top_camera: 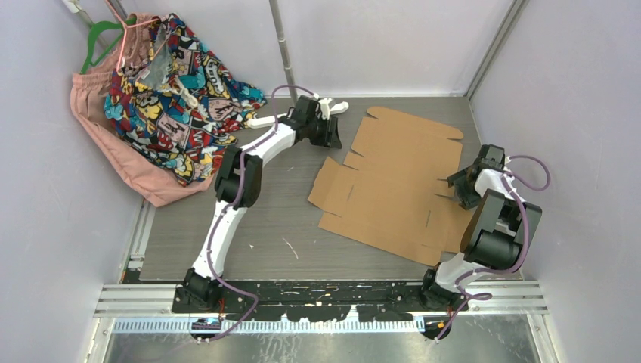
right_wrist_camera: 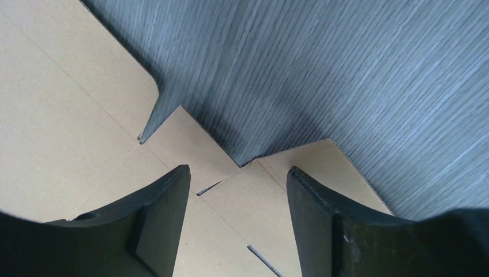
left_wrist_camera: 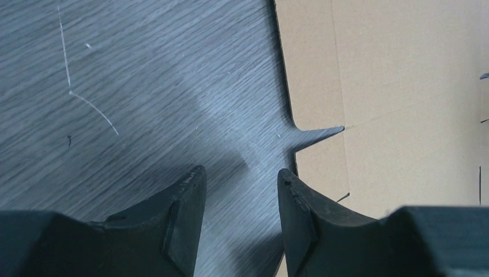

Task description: Fold the paper box

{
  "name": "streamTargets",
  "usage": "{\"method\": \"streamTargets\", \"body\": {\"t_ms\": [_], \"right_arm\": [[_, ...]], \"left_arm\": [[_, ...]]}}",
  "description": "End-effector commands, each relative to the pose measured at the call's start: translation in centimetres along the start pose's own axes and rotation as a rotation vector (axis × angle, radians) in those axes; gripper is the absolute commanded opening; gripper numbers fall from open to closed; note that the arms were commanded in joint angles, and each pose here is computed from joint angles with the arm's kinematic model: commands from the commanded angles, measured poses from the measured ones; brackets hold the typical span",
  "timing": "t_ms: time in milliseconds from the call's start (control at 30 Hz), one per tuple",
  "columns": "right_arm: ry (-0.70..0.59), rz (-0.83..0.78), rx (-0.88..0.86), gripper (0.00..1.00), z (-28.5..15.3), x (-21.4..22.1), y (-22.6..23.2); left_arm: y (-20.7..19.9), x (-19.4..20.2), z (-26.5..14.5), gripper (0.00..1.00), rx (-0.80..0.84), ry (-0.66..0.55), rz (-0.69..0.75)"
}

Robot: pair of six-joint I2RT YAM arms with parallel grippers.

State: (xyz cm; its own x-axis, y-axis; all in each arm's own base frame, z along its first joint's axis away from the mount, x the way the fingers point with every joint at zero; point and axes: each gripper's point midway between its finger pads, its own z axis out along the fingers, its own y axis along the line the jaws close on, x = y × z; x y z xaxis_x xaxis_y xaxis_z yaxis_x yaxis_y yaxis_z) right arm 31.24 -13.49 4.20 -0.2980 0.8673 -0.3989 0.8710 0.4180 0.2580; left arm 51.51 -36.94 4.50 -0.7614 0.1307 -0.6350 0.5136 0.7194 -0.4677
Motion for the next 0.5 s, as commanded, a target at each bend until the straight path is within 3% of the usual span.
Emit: {"method": "streamTargets", "body": {"t_ms": [0,467], "right_arm": [[-0.046,0.024,-0.020,0.67,0.3,-1.0,0.5],[-0.012,-0.017,-0.080,0.61,0.2,0.2,2.1]], "left_arm": [[-1.8,-1.6,0.6,0.50,0.071,-0.056,0.028],[-4.3,2.3,1.5,0.48,0.123,0.043,0.033]]}}
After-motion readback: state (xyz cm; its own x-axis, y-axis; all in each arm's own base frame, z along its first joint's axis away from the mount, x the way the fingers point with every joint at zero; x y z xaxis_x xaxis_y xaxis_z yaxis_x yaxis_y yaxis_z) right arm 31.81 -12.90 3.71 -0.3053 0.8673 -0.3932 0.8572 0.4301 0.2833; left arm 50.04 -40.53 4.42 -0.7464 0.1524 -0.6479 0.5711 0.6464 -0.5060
